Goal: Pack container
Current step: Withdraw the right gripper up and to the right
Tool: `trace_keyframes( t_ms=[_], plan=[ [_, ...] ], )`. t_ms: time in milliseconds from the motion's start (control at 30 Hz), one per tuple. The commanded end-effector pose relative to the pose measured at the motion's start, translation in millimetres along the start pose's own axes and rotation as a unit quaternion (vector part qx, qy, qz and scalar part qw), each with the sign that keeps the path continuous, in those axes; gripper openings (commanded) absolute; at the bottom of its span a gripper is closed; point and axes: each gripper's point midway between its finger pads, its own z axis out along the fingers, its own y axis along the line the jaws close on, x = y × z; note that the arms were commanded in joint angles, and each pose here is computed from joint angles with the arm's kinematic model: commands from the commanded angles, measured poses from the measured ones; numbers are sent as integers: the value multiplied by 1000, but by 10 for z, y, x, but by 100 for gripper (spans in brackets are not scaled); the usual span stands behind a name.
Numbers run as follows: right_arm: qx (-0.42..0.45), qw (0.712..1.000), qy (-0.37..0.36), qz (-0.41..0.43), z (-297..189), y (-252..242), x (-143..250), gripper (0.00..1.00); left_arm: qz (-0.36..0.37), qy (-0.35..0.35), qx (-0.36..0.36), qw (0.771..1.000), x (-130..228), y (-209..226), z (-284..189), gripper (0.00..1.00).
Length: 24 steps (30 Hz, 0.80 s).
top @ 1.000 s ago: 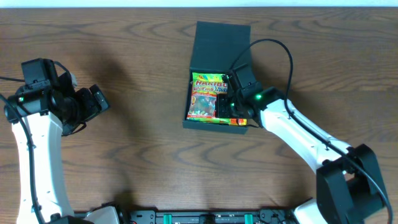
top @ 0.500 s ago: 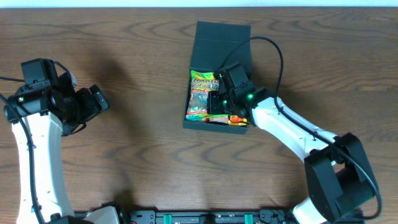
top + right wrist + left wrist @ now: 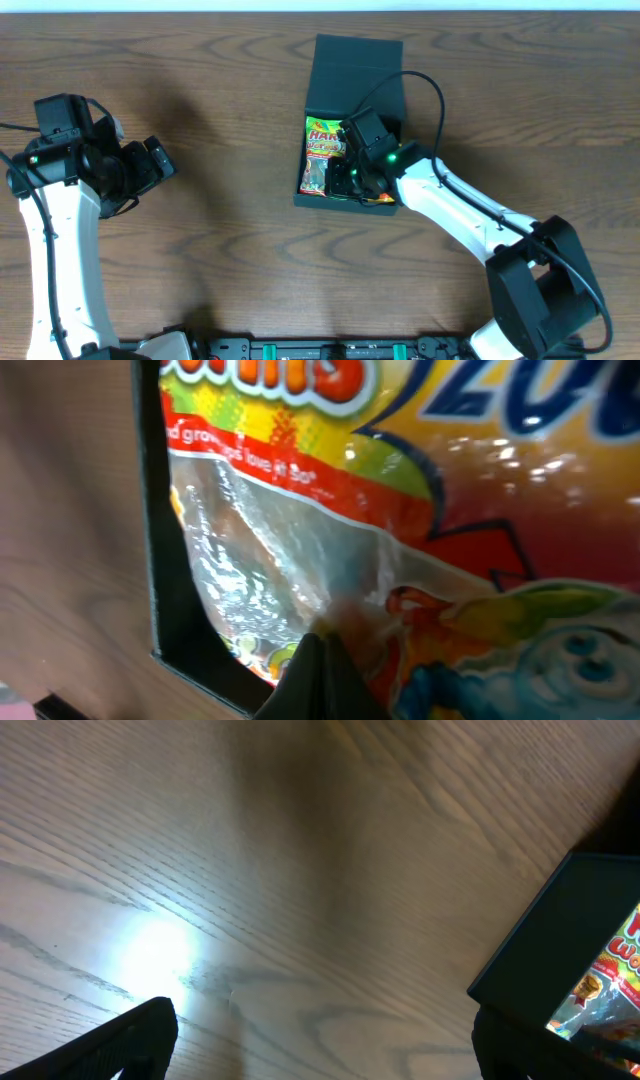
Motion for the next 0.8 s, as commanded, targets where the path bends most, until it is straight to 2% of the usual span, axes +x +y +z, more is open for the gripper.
trace_keyframes(
  t_ms=[0, 167, 333, 500, 667, 767],
  plan=[
    [4, 1000, 8, 13, 97, 9, 44, 2, 0, 4, -2, 1000, 8, 23, 21, 95],
    [-8, 999, -46, -26, -170, 260, -294, 2, 0, 4, -2, 1000, 8, 24, 22, 95],
    [19, 990, -125, -67, -785, 353, -688, 1, 0, 4, -2, 1000, 8, 23, 21, 95],
    [98, 979, -171, -54, -1315, -149, -930, 2, 0, 4, -2, 1000, 8, 24, 22, 95],
    [200, 966, -158, 33, -1644, -1059, -945, 4, 0, 4, -2, 1000, 8, 23, 22, 95],
    [172, 974, -149, 21, -1664, -1285, -1024, 2, 0, 4, -2, 1000, 8, 23, 22, 95]
  ],
)
